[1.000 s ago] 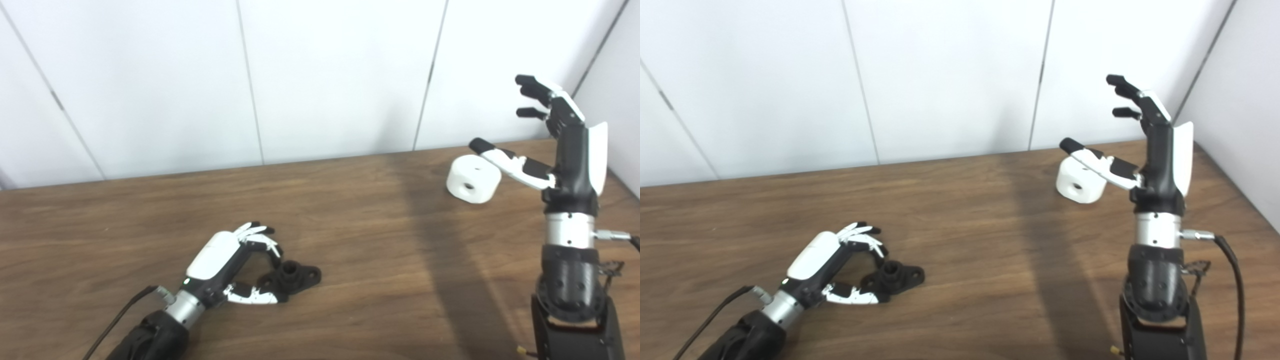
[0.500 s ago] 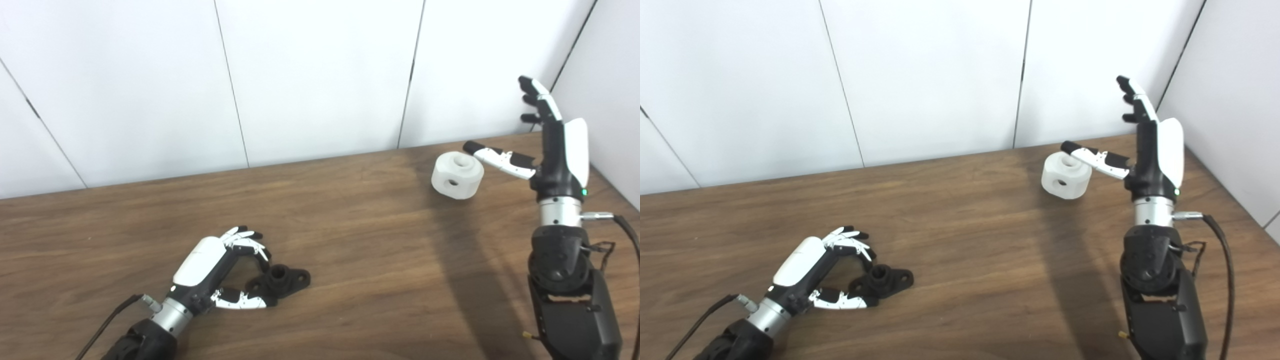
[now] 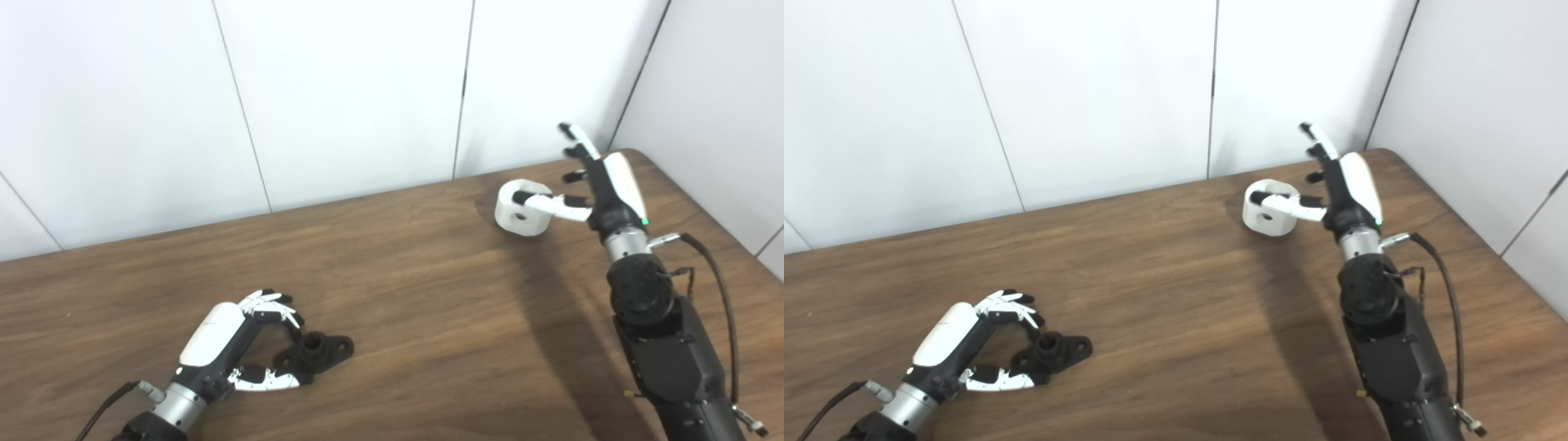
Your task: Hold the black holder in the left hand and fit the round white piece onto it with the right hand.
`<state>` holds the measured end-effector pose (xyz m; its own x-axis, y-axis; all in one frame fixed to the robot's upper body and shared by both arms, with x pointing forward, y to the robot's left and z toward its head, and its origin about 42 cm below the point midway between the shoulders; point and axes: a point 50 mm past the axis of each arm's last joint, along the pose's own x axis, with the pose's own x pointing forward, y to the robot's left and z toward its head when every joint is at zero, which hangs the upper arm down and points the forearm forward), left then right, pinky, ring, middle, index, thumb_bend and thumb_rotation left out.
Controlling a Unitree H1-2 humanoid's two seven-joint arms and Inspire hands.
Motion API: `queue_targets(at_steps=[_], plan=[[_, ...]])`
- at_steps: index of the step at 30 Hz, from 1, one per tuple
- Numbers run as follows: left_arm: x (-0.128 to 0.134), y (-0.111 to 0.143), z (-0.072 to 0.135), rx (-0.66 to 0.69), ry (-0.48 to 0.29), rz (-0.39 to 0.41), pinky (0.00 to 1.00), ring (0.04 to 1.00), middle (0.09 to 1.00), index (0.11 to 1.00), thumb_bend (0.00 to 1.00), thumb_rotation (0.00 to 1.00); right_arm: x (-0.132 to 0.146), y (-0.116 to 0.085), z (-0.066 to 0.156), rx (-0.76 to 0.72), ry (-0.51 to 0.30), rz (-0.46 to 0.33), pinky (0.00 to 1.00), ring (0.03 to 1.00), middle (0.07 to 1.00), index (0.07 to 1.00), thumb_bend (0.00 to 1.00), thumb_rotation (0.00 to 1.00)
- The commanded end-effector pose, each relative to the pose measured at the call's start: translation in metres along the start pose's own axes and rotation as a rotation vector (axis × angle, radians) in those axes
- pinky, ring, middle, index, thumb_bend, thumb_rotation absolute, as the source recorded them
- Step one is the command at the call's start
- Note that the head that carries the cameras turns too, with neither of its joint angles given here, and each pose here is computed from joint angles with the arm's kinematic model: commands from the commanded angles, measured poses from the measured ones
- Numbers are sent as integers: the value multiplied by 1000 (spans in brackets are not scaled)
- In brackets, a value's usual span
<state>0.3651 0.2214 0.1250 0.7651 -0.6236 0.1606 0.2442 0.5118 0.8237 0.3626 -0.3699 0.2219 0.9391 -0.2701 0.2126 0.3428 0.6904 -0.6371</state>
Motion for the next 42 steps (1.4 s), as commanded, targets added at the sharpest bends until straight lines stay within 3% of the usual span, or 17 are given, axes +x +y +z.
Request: queue_targets(at_steps=[1,6,12,23,25,27,29,32,36,42], plan=[[-7,7,-5,20,8,-8,911,835,657,481,521,44,14,-18,12,-4,-43,-36,634,880,972,939,940,468],[-7,7,-6,14,12,-8,918,835,657,481,521,44,16,-19,5,-5,-16,-14,571,872,994,944,970,475],[-6,7,-5,16,10,-8,915,834,656,481,521,44,20,-19,-2,-24,-6,-6,601,881,995,945,959,448],[-8,8,-7,13,15,-8,910,825,654,481,521,44,21,-20,-4,-33,-31,-33,552,876,1000,947,921,403],[-9,9,-8,12,14,-11,910,827,655,481,520,43,22,-20,-4,-54,-31,-40,589,899,1000,943,911,396],[-9,9,-8,12,14,-12,904,826,654,481,520,44,23,-19,-4,-79,-28,-42,726,974,1000,939,900,395],[-10,10,-7,15,12,-13,900,821,651,481,520,43,25,-18,-4,-113,-36,-47,788,990,993,930,902,400],[-10,11,-6,16,10,-15,896,812,649,481,520,43,29,-17,-6,-167,-44,-51,824,999,984,910,904,394],[-10,12,-5,13,9,-16,897,809,653,481,520,43,33,-16,-9,-262,-46,-45,943,1000,976,890,940,458],[-9,15,-4,13,3,-6,889,801,647,481,520,43,39,-14,-11,-332,-41,-35,995,1000,980,860,990,504]])
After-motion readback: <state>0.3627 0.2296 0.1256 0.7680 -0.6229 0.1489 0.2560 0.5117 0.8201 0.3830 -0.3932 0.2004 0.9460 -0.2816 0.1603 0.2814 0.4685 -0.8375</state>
